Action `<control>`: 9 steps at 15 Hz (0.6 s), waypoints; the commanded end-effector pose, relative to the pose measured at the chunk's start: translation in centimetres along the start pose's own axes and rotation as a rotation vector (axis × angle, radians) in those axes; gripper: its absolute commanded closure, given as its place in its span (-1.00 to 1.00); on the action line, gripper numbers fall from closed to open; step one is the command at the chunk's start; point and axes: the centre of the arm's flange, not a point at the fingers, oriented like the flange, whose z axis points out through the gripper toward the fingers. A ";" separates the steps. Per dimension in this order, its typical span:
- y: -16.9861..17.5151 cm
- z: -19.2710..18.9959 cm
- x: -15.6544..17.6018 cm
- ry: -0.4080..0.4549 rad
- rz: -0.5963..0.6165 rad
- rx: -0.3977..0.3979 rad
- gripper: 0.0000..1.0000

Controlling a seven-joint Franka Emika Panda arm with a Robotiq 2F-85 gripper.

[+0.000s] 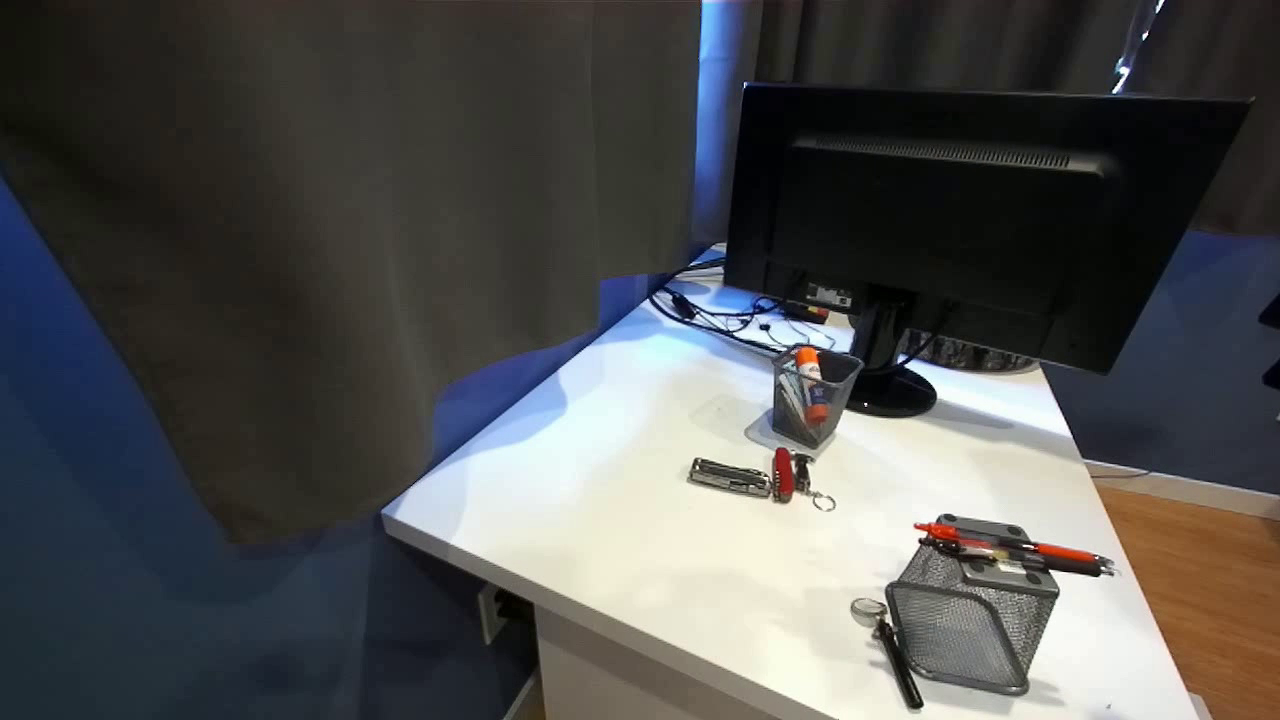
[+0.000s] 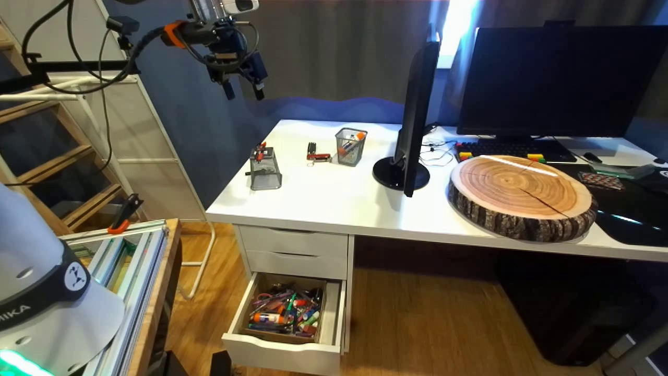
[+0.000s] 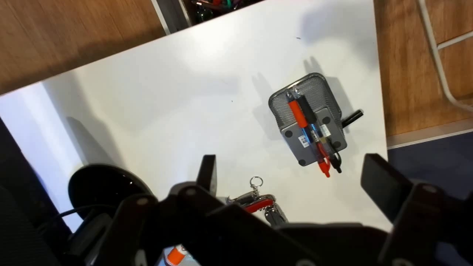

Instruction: Pick up the red and black pen together and put them on the table, turn the gray pen holder the right way up

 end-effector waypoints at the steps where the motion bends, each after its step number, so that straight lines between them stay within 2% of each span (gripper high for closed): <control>1: -1.3 0.8 0.6 0.004 -0.178 0.076 -1.00; 6: -4.1 3.2 2.0 -0.001 -0.419 0.153 -1.00; 9: -5.2 5.1 3.0 -0.001 -0.503 0.190 -1.00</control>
